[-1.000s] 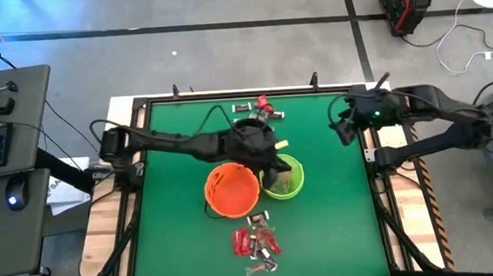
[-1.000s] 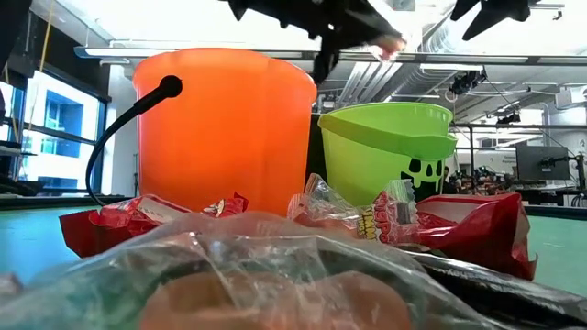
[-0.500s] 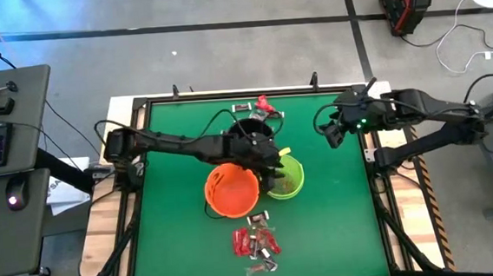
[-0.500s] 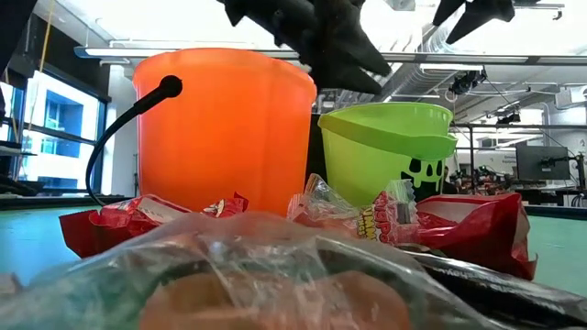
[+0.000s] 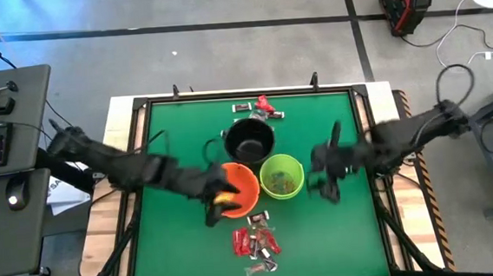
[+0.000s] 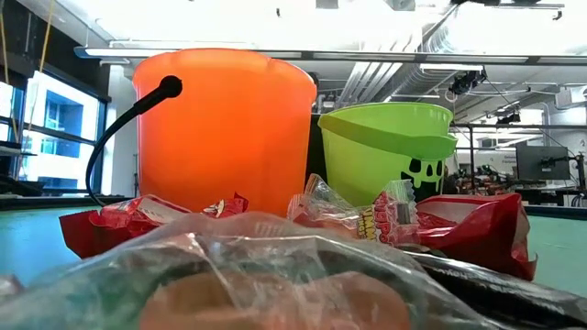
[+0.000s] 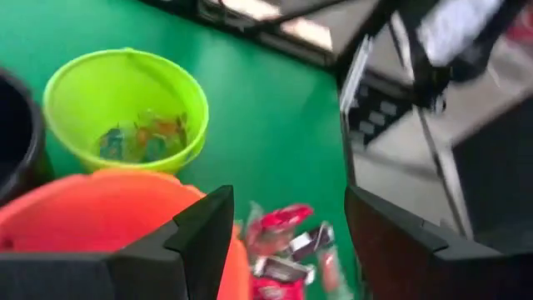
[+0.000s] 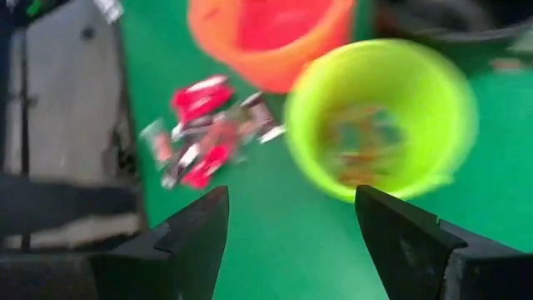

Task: Sort candy by brand, put in halloween buckets
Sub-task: Put the orange gummy into the green bucket

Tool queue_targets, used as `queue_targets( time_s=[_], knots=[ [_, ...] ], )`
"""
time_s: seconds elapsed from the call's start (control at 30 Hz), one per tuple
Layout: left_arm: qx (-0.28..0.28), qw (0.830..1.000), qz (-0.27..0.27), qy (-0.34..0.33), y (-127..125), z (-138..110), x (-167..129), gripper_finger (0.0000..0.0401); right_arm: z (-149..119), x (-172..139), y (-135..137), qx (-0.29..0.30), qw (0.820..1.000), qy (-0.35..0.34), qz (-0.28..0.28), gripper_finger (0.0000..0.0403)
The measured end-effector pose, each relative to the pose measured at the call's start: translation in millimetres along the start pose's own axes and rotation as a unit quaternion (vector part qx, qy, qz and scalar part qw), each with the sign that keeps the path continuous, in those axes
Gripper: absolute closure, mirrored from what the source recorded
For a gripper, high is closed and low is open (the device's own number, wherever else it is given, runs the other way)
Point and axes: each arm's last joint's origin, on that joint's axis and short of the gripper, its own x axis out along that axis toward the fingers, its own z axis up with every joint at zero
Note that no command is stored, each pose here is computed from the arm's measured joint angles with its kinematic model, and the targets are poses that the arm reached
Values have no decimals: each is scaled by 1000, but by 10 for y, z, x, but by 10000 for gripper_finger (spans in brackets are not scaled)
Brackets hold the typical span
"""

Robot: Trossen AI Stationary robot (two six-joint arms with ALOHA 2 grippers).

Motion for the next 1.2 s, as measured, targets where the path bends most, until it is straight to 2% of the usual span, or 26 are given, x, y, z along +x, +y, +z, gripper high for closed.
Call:
queue_targets(
  time_s=[0.17,0.23,0.3,0.43,0.53,0.6,0.7,0.8,1.03,1.2],
  knots=[
    [-52,995,64,-63,-180,-271,-232,180,-321,550,526,-48,995,14,89,149],
    [-54,993,76,-71,-222,-317,-276,180,-451,783,711,-33,991,21,129,149],
    [-42,993,80,-70,-244,-347,-289,180,-553,1015,865,1,990,32,138,149],
    [-1,995,81,-63,-247,-356,-298,180,-671,1473,1146,43,991,75,106,149],
    [30,997,59,-43,-252,-357,-323,181,-633,1721,1376,18,993,82,87,149],
    [53,997,46,-28,-247,-362,-358,181,-600,1877,1455,-9,995,86,47,149],
    [74,997,17,-8,-253,-370,-432,181,-546,2085,1467,-38,993,106,-28,149],
    [87,996,-14,6,-286,-390,-516,181,-437,2228,1449,-28,990,121,-70,149],
    [111,993,-41,14,-457,-552,-702,181,-222,2551,1471,8,991,109,-83,149],
    [111,993,-24,-9,-550,-639,-777,181,-276,2751,1455,-5,986,133,-104,150]
  ],
)
